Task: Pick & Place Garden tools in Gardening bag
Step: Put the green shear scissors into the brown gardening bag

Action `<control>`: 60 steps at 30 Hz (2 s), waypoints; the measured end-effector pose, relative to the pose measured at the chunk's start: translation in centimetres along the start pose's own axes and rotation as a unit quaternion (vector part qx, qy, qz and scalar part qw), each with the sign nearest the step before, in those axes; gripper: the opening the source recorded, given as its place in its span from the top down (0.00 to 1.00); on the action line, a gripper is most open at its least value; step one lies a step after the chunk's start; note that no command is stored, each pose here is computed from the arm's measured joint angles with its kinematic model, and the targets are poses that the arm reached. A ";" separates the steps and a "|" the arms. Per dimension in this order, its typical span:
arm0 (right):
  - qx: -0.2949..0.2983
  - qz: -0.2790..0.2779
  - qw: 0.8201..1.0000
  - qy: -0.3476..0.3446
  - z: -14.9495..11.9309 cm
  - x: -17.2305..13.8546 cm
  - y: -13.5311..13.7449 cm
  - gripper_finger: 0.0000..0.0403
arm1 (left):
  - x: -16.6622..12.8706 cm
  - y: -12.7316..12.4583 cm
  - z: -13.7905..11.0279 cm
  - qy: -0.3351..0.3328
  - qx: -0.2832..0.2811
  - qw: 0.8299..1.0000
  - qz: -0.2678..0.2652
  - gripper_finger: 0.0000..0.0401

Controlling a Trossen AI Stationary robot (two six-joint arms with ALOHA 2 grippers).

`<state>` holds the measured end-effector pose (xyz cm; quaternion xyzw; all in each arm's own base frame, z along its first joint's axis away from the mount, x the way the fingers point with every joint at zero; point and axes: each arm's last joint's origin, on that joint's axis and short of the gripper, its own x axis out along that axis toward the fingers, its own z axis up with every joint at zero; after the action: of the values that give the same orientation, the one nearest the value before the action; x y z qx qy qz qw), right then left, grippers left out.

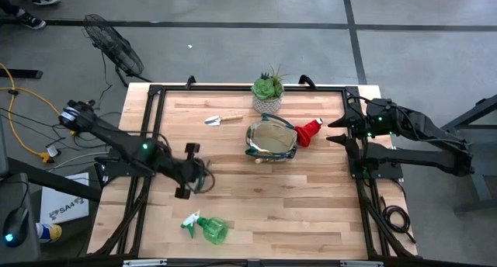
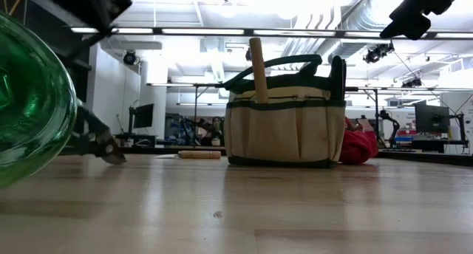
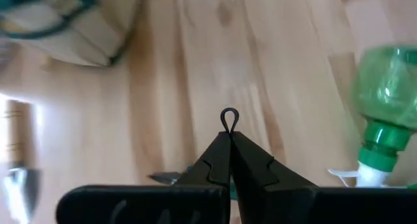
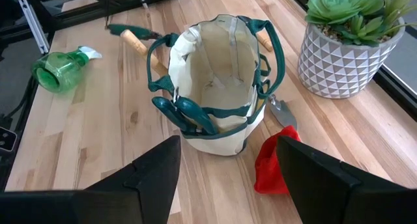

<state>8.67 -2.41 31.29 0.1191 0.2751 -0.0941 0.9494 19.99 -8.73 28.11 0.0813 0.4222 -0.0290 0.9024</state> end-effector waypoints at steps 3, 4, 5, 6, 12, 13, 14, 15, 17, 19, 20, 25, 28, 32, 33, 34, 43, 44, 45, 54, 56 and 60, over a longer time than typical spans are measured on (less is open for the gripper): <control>0.000 0.000 1.000 0.000 0.0 0.0 0.0 0.39 | -1.6 1.2 1.1 -0.026 -0.011 1.000 0.012 1.00; 0.000 0.000 1.000 0.000 0.0 0.0 0.0 0.39 | -2.1 1.6 1.5 -0.034 -0.014 0.999 0.017 1.00; 0.000 0.000 1.000 0.000 0.0 0.0 0.0 0.39 | -2.7 2.0 1.9 -0.046 -0.018 0.999 0.024 1.00; 0.000 0.000 1.000 0.000 0.0 0.0 0.0 0.39 | -3.3 2.3 2.4 -0.057 -0.021 0.998 0.030 1.00; 0.000 0.000 1.000 0.000 0.0 0.0 0.0 0.39 | -5.5 4.5 3.8 -0.064 -0.023 0.995 0.073 1.00; 0.000 0.000 1.000 0.000 0.0 0.0 0.0 0.39 | -5.8 4.9 4.0 -0.067 -0.025 0.994 0.079 1.00; 0.000 0.000 1.000 0.000 0.0 0.0 0.0 0.39 | -6.1 5.3 4.2 -0.072 -0.029 0.993 0.086 1.00; 0.000 0.000 1.000 0.000 0.0 0.0 0.0 0.39 | -6.3 5.7 4.4 -0.075 -0.035 0.992 0.096 1.00; 0.000 0.000 1.000 0.000 0.0 0.0 0.0 0.39 | -6.6 6.4 4.6 -0.079 -0.041 0.990 0.112 1.00; 0.000 0.000 1.000 0.000 0.0 0.0 0.0 0.39 | -6.8 7.2 4.8 -0.081 -0.049 0.987 0.129 1.00; 0.000 0.000 1.000 0.000 0.0 0.0 0.0 0.39 | -6.9 7.5 4.9 -0.081 -0.054 0.986 0.138 1.00; 0.000 0.000 1.000 0.000 0.0 0.0 0.0 0.39 | -7.0 9.1 5.0 -0.082 -0.081 0.979 0.166 1.00; 0.000 0.000 1.000 0.000 0.0 0.0 0.0 0.39 | -7.0 9.8 5.0 -0.080 -0.093 0.975 0.188 1.00; 0.000 0.000 1.000 0.000 0.0 0.0 0.0 0.39 | -7.1 10.6 5.2 -0.094 -0.095 0.969 0.209 1.00; 0.000 0.000 1.000 0.000 0.0 0.0 0.0 0.39 | -7.1 10.8 5.3 -0.099 -0.095 0.968 0.212 1.00; 0.000 0.000 1.000 0.000 0.0 0.0 0.0 0.39 | -7.2 10.9 5.4 -0.101 -0.092 0.967 0.214 1.00; 0.000 0.000 1.000 0.000 0.0 0.0 0.0 0.39 | -7.2 12.1 6.4 -0.137 -0.030 0.964 0.226 1.00; 0.000 0.000 1.000 0.000 0.0 0.0 0.0 0.39 | -7.3 12.3 6.5 -0.145 -0.020 0.964 0.224 1.00; 0.000 0.000 1.000 0.000 0.0 0.0 0.0 0.39 | -7.4 12.4 6.6 -0.150 -0.008 0.963 0.222 1.00; 0.000 0.000 1.000 0.000 0.0 0.0 0.0 0.39 | -7.4 12.8 7.7 -0.199 0.115 0.956 0.183 1.00; 0.000 0.000 1.000 0.000 0.0 0.0 0.0 0.39 | -7.6 12.9 7.9 -0.214 0.136 0.950 0.180 1.00; 0.000 0.000 1.000 0.000 0.0 0.0 0.0 0.39 | -7.6 12.8 8.2 -0.227 0.177 0.942 0.174 1.00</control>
<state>8.67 -2.41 31.29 0.1192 0.2752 -0.0941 0.9493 22.83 2.37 40.67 0.3029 0.1732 0.0363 0.9364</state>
